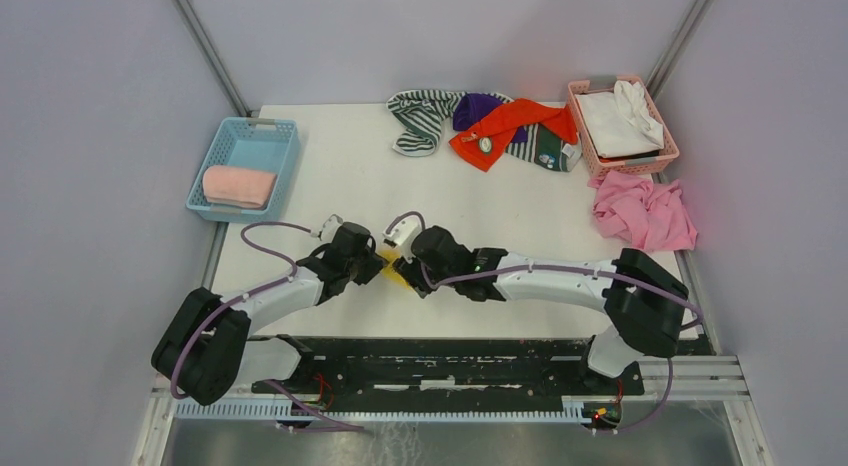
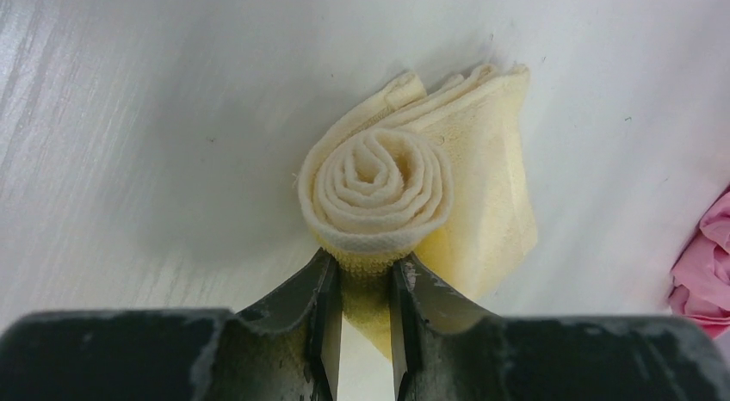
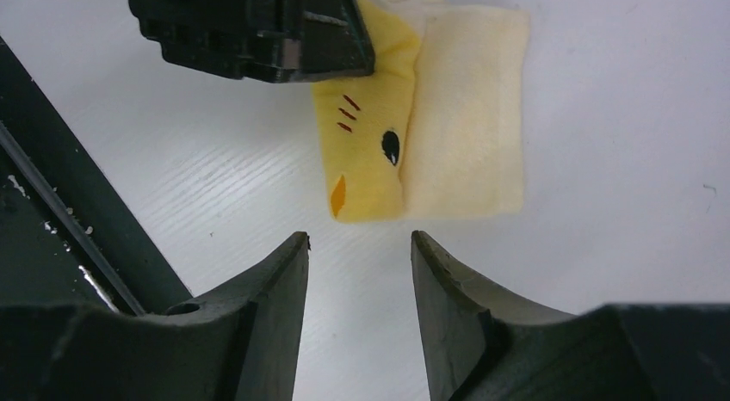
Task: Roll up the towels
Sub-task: Roll the towel at the center of the board.
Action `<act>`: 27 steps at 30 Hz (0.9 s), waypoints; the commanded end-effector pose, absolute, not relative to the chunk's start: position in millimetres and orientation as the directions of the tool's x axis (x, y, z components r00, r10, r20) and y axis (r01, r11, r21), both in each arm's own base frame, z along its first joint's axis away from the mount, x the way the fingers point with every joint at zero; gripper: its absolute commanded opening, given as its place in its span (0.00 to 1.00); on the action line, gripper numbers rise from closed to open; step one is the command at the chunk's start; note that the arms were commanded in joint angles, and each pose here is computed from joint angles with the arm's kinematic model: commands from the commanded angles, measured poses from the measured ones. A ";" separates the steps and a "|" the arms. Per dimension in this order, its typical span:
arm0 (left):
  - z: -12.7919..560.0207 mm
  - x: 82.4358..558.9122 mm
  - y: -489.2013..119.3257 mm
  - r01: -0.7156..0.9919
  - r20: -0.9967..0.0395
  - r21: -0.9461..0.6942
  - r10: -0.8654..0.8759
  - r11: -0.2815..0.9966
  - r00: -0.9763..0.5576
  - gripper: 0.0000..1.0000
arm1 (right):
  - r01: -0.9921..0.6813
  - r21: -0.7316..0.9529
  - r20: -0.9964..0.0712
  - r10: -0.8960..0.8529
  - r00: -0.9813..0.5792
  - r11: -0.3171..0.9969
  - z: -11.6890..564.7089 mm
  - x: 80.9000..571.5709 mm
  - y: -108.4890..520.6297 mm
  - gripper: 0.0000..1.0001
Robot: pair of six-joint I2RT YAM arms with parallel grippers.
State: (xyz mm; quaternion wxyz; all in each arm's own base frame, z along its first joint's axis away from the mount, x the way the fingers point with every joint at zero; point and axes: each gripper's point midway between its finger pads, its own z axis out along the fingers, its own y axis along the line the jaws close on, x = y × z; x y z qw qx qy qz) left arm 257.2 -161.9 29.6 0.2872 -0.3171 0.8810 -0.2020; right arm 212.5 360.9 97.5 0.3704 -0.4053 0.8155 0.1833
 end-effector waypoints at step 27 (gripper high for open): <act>28.4 251.7 -144.8 -0.517 -0.351 -0.510 -0.715 0.688 -0.605 0.43 | -0.832 -0.110 -0.566 -0.722 -0.397 0.544 -15.0 196.4 340.8 0.00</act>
